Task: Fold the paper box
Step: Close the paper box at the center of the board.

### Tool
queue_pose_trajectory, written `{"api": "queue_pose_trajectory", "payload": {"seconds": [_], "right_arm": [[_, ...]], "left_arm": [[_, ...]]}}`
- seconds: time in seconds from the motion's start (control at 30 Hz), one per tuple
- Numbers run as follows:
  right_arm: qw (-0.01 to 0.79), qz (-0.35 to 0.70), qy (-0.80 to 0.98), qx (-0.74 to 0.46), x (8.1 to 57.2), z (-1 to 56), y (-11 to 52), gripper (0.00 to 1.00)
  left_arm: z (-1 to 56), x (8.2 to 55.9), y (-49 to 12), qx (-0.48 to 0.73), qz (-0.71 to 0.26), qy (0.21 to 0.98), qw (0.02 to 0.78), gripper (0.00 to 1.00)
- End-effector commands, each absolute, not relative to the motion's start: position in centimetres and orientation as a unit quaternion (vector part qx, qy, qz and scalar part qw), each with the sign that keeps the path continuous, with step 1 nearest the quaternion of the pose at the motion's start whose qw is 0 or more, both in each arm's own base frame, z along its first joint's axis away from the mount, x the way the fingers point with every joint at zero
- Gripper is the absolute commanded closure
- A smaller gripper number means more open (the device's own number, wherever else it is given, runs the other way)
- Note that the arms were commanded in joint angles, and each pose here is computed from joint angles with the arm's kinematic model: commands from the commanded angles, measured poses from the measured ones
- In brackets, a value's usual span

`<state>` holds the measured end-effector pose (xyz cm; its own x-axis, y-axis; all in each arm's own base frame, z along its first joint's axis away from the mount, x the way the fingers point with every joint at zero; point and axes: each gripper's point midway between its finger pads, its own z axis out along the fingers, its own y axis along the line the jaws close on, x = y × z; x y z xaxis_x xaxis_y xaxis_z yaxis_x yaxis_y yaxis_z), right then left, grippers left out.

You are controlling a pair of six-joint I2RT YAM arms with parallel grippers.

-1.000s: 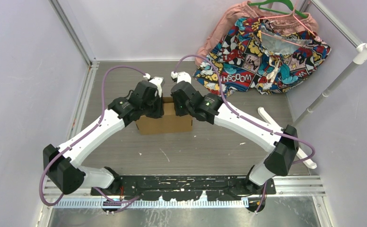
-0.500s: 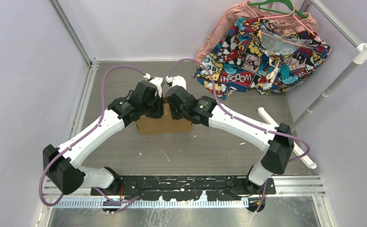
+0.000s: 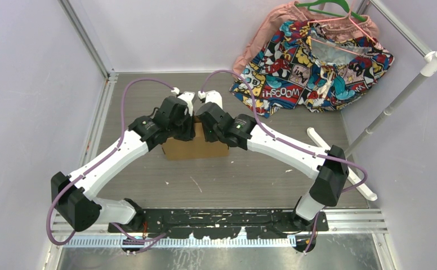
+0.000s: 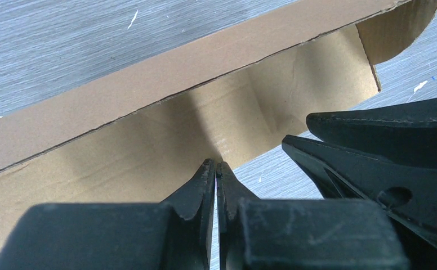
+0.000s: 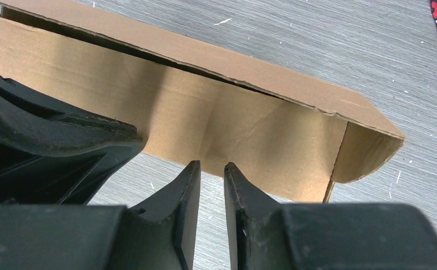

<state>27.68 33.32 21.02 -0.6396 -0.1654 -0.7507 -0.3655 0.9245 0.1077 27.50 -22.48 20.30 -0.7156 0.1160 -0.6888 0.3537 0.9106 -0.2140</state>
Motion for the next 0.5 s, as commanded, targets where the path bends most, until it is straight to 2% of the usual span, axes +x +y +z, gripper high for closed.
{"api": "queue_pose_trajectory", "payload": {"seconds": [0.0, 0.47], "right_arm": [[0.413, 0.123, 0.892, -0.135, 28.06, 21.72, 33.27, 0.72], [0.403, 0.12, 0.897, -0.136, 27.79, 20.8, 33.19, 0.71]], "left_arm": [[19.56, 26.69, -21.72, 0.137, -0.151, 0.919, 0.338, 0.93], [19.91, 26.46, -21.51, 0.133, -0.152, 0.918, 0.342, 0.88]]}}
